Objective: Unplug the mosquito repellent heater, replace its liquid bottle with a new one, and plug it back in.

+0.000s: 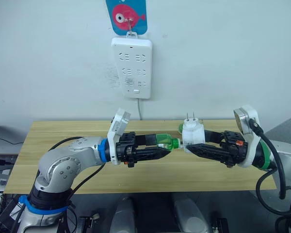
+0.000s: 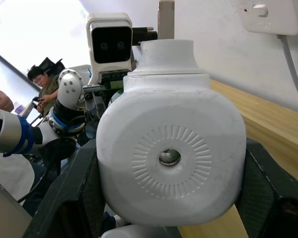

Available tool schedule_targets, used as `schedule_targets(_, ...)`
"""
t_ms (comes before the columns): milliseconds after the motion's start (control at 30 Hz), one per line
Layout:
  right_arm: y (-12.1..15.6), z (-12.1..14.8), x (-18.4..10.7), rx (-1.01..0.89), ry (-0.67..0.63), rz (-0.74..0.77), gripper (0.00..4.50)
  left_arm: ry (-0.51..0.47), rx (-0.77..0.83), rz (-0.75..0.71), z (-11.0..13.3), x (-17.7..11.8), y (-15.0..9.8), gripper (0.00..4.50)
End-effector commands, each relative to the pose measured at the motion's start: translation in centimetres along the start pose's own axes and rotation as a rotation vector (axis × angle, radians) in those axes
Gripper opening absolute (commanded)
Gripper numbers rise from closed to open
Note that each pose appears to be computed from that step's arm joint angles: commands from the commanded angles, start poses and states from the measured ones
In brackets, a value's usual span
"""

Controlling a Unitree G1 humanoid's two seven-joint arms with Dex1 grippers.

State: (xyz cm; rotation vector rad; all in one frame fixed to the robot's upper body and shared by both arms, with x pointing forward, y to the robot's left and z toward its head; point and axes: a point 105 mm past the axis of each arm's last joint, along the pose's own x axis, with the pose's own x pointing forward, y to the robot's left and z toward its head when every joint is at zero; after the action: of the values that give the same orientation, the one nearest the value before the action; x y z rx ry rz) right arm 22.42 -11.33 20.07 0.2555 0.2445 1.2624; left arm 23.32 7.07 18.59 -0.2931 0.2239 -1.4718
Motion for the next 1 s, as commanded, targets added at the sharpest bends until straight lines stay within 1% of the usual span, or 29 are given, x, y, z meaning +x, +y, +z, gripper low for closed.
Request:
schedule_targets(33, 1.3, 0.1, 0.2, -0.018, 0.008, 0.053, 2.97, -0.034, 0.012, -0.04, 0.8, 0.3, -0.8, 2.31)
schedule_targets(333, 1.0, 0.0, -0.1, -0.012, 0.019, 0.043, 2.97, -0.041, -0.004, -0.038, 1.3, 0.1, -0.5, 2.31)
schedule_targets(467, 1.2, 0.1, 0.0, -0.013, 0.016, 0.055, 2.97, -0.011, -0.008, -0.058, 0.6, 0.2, -1.0, 2.31)
schedule_targets(733, 1.8, 0.0, 0.2, -0.005, 0.014, 0.083, 2.97, -0.032, -0.01, -0.068, 0.5, 1.0, -1.0, 2.31)
schedule_targets(1000, 1.9, -0.1, 0.3, 0.003, 0.009, 0.088, 2.97, -0.006, -0.01, -0.129, 0.2, 1.4, -1.9, 2.31)
